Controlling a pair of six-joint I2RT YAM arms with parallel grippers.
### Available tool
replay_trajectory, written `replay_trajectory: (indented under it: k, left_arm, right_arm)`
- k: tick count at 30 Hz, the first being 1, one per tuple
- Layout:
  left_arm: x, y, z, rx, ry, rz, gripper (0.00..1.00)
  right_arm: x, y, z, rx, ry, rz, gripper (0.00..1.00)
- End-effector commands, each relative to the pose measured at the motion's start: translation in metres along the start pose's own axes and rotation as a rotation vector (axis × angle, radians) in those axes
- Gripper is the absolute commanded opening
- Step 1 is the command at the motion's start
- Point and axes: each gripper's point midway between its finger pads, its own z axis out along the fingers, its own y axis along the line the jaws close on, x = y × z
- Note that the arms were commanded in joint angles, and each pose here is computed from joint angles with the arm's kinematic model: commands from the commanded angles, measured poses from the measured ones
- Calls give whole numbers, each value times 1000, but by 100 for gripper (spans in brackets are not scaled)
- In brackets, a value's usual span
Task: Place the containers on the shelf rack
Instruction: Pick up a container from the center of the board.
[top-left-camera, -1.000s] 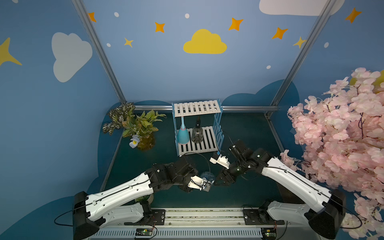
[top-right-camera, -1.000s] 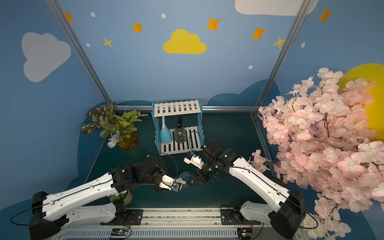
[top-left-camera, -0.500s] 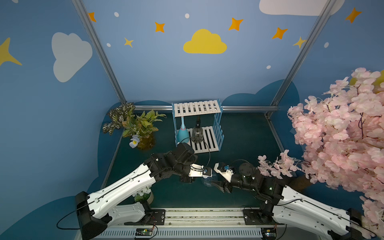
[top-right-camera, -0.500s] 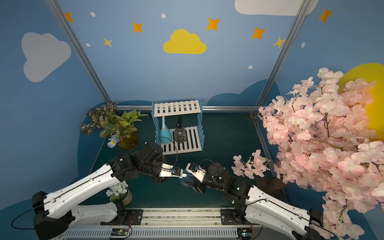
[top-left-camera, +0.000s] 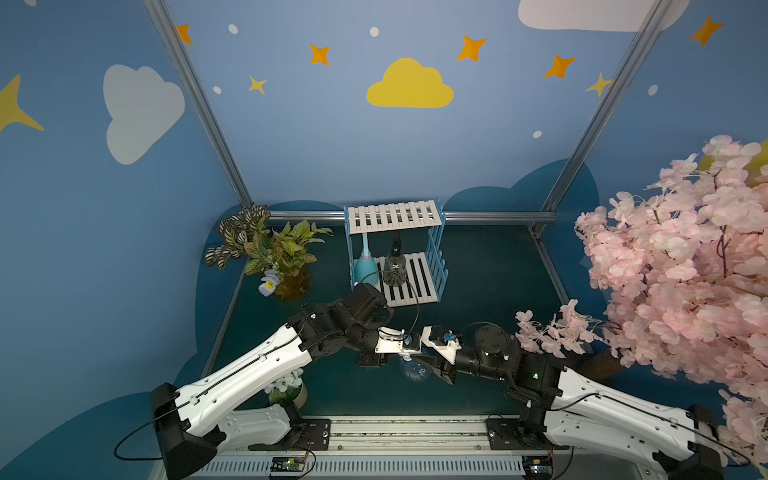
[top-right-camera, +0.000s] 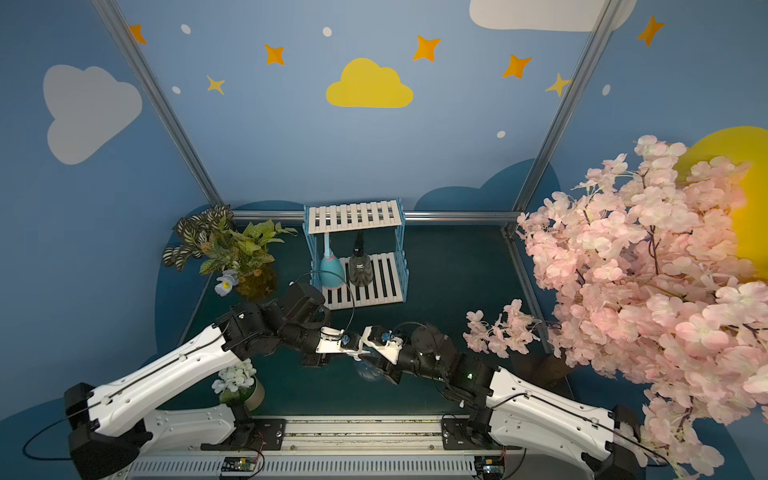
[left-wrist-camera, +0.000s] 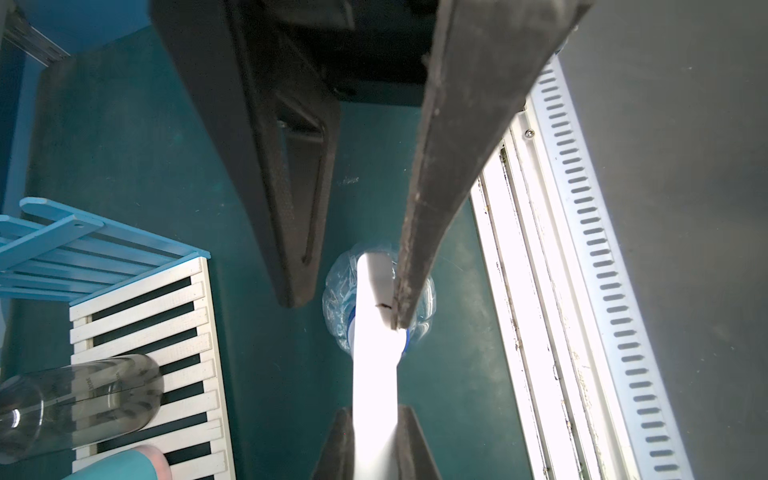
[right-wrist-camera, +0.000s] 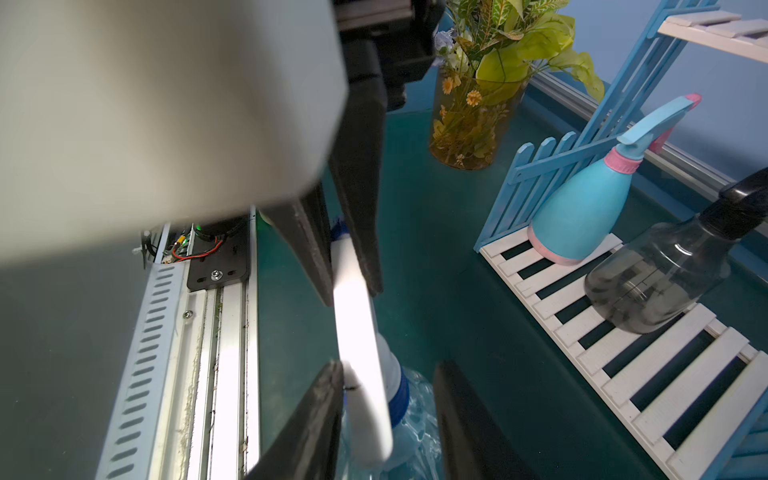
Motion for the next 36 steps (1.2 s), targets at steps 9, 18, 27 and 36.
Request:
replay_trajectory:
  k: [9, 18, 27, 36]
  left_arm:
    - [-25, 3, -21, 19, -152, -45, 2]
    - [-27, 1, -21, 36, -165, -49, 2]
    - [-22, 27, -20, -79, -187, -154, 71]
    - [1, 76, -62, -305, -389, -504, 100]
  right_arm:
    - [-11, 9, 3, -59, -14, 75, 36]
    - [-17, 10, 0, -65, -27, 45, 19]
    - [-14, -7, 0, 32, -43, 74, 0]
    - [1, -68, -8, 370, -89, 170, 0]
